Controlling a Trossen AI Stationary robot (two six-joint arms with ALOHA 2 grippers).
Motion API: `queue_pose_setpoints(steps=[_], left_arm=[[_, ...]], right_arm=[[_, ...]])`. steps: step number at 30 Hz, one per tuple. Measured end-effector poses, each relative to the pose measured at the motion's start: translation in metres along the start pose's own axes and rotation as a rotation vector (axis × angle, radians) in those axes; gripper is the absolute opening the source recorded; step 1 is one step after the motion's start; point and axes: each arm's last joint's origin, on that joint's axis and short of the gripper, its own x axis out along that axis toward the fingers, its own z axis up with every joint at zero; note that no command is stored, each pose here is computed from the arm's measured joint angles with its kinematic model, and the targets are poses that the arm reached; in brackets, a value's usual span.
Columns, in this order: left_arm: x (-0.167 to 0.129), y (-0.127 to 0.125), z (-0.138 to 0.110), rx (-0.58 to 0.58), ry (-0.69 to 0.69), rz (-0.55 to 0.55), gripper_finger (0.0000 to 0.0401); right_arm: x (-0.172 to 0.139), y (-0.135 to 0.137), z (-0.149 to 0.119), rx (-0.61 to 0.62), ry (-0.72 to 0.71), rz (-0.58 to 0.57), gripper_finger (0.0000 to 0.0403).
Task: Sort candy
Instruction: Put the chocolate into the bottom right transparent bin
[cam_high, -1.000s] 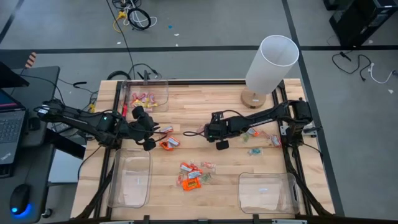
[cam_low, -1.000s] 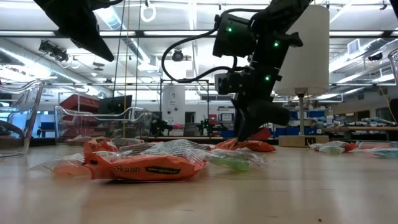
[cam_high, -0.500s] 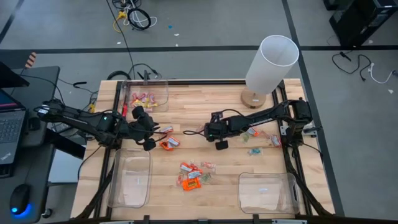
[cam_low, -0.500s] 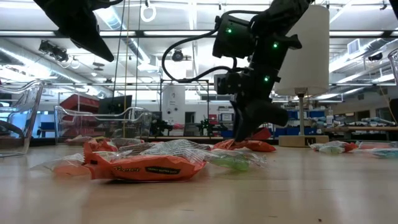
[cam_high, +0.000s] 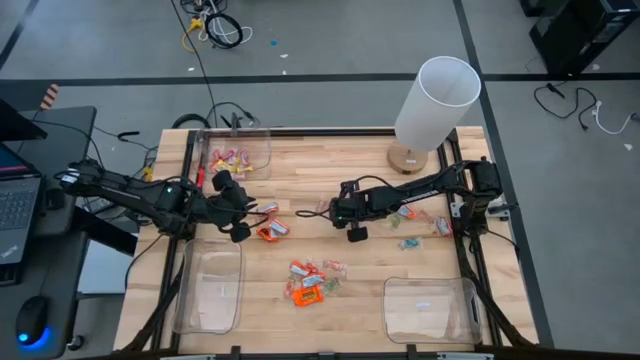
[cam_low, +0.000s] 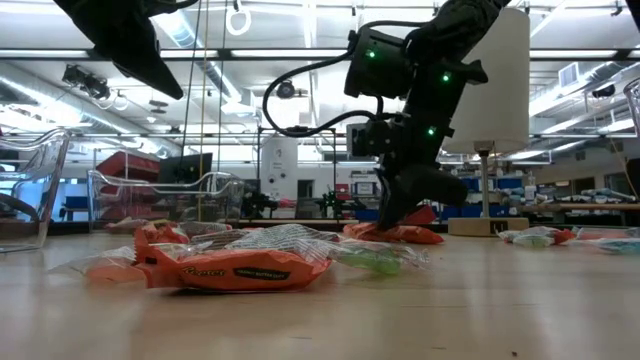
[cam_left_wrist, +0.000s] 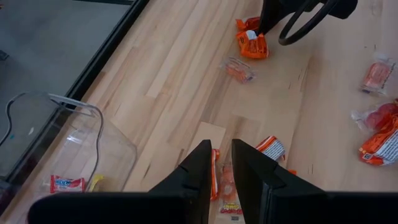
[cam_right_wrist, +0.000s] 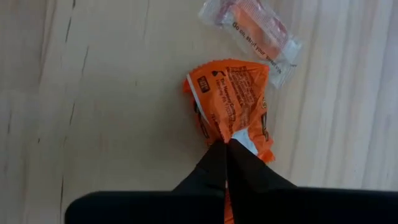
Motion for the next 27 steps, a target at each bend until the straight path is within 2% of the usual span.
queue_pose_setpoints(steps=[7,11,23,27], left_arm=[[0.000,0.000,0.000,-0.003,0.000,0.000,0.0067],[0.000,0.000,0.000,-0.003,0.000,0.000,0.0067],[0.000,0.000,0.000,-0.003,0.000,0.000,0.0067],[0.000,0.000,0.000,-0.004,0.000,0.000,0.0067]], right_arm=[[-0.004,0.003,0.001,-0.003,0.001,-0.037,0.0000],[-0.014,0.000,0.002,0.039,-0.023,-0.050,0.0000],[-0.083,-0.023,-0.004,0.178,-0.175,-0.066,0.0000],[-0.114,-0.029,-0.009,0.225,-0.289,0.031,0.0000]])
